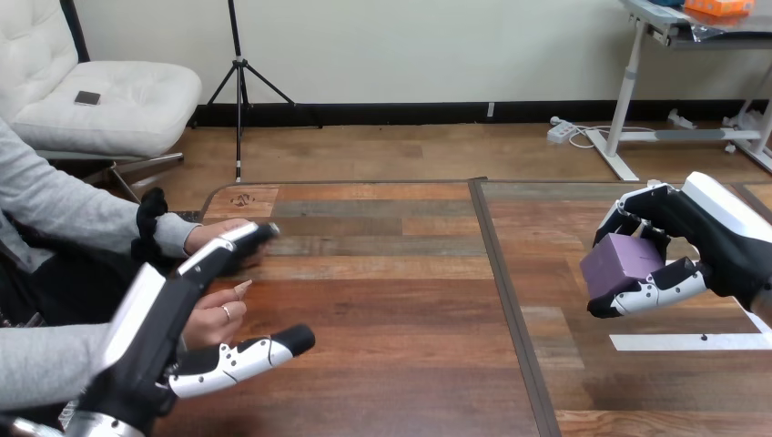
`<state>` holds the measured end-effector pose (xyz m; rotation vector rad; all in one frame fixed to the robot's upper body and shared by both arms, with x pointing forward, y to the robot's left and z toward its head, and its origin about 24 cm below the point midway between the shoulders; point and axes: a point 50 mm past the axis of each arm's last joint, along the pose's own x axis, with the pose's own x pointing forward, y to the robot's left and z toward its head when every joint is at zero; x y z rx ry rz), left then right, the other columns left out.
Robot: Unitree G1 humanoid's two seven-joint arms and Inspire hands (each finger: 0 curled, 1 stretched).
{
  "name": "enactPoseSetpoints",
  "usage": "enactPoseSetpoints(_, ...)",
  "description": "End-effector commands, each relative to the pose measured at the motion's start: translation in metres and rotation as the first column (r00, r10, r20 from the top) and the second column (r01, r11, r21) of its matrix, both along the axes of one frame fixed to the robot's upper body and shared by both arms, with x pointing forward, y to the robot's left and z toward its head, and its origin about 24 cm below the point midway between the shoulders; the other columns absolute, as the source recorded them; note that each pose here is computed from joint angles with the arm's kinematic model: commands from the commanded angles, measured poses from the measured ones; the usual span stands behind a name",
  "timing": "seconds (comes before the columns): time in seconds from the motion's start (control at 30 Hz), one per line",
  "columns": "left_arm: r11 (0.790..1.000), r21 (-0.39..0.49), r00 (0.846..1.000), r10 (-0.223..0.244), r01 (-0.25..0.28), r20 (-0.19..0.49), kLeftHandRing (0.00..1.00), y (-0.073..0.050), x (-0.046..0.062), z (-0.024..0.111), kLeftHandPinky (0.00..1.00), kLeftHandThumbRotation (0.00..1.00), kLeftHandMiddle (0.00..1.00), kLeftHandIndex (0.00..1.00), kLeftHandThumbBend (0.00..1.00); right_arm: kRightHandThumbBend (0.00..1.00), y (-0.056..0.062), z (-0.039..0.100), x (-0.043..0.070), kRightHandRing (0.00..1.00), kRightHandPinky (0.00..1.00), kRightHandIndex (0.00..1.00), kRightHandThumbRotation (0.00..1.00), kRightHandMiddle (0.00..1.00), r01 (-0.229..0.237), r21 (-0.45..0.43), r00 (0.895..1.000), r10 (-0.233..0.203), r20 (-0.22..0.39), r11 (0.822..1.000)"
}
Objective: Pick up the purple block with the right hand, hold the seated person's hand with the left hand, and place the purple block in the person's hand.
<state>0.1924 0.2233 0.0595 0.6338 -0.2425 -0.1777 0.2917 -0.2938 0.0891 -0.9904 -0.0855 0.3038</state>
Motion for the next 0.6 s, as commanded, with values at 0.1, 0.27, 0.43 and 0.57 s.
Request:
enactPoseSetpoints(0.1, 0.99, 0.139, 0.989, -0.008, -0.013, 0.148, 0.96, 0.002, 0.01, 0.034, 0.97, 0.46, 0.95, 0.91, 1.0, 0.85, 0.003, 0.022, 0.011, 0.35, 0.32, 0.43, 0.0, 0.41, 0.003, 0.053, 0.994, -0.009, 0.106, 0.999)
enactPoseSetpoints(0.27, 0.98, 0.198, 0.984, -0.009, -0.027, 0.176, 0.94, 0.005, 0.012, 0.038, 0.97, 0.43, 0.94, 0.91, 1.0, 0.86, 0.003, 0.022, 0.012, 0.37, 0.34, 0.43, 0.0, 0.41, 0.004, 0.047, 0.995, -0.008, 0.099, 0.999)
enactPoseSetpoints(0.43, 0.964, 0.263, 0.981, -0.01, -0.043, 0.195, 0.92, 0.01, 0.016, 0.043, 0.9, 0.43, 0.92, 0.91, 1.0, 0.86, 0.003, 0.022, 0.012, 0.36, 0.33, 0.43, 0.0, 0.41, 0.008, 0.043, 0.996, -0.012, 0.091, 0.999)
enactPoseSetpoints(0.57, 0.947, 0.314, 0.976, 0.0, -0.071, 0.219, 0.9, 0.013, 0.019, 0.047, 0.84, 0.45, 0.91, 0.91, 1.0, 0.86, 0.003, 0.021, 0.013, 0.35, 0.32, 0.43, 0.0, 0.41, 0.011, 0.049, 0.996, -0.015, 0.087, 0.999)
